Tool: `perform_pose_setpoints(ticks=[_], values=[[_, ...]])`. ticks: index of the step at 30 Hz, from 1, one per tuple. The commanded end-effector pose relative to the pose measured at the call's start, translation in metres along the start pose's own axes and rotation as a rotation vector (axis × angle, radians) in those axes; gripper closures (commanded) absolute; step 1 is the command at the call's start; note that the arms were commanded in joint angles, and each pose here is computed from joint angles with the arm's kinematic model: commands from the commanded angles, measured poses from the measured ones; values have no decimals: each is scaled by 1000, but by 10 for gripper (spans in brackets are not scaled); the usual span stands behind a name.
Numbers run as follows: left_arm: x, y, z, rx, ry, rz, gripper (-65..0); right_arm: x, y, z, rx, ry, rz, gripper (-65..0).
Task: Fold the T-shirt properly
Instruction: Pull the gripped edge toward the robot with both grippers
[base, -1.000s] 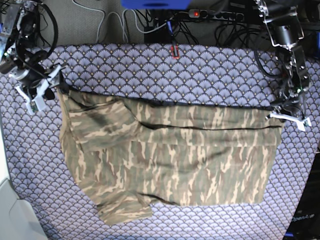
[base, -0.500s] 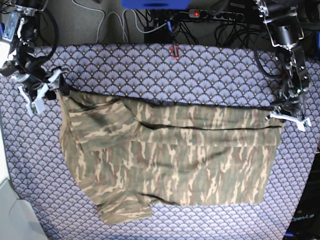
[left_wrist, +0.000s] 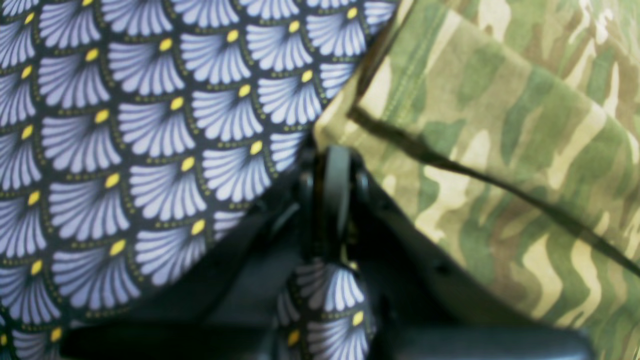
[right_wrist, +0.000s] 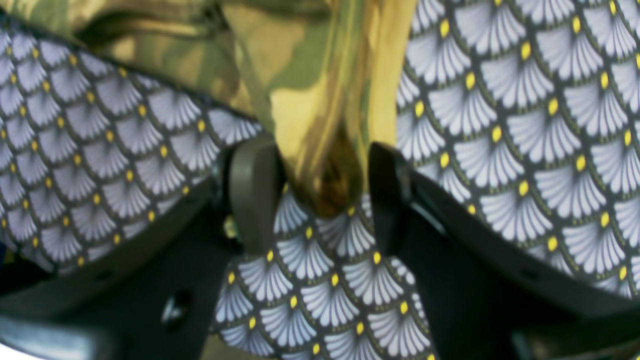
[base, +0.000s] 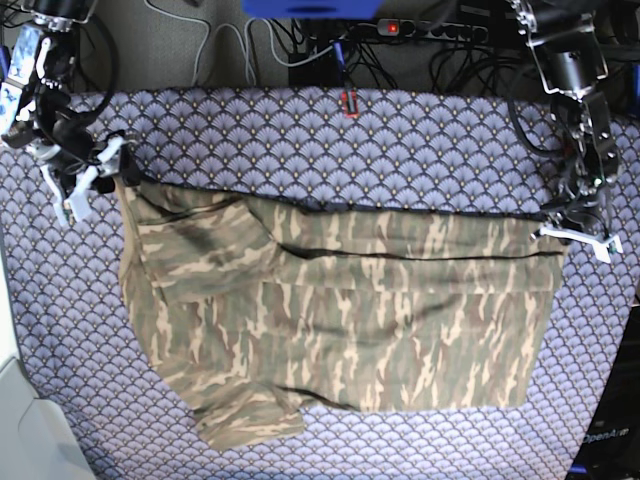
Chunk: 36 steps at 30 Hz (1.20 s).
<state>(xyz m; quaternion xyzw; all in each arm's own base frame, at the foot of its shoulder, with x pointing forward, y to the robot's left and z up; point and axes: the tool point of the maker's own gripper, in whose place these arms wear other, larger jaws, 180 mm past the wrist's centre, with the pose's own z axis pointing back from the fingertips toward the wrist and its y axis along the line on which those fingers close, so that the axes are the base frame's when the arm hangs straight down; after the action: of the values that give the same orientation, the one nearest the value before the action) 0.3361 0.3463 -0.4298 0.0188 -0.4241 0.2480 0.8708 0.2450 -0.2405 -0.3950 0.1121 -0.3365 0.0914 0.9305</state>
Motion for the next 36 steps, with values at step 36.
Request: perform_pose_setpoints(ticks=[36], values=[[14,48,74,73,105,-171,-8,-28,-6,51,-58,45,103,0]])
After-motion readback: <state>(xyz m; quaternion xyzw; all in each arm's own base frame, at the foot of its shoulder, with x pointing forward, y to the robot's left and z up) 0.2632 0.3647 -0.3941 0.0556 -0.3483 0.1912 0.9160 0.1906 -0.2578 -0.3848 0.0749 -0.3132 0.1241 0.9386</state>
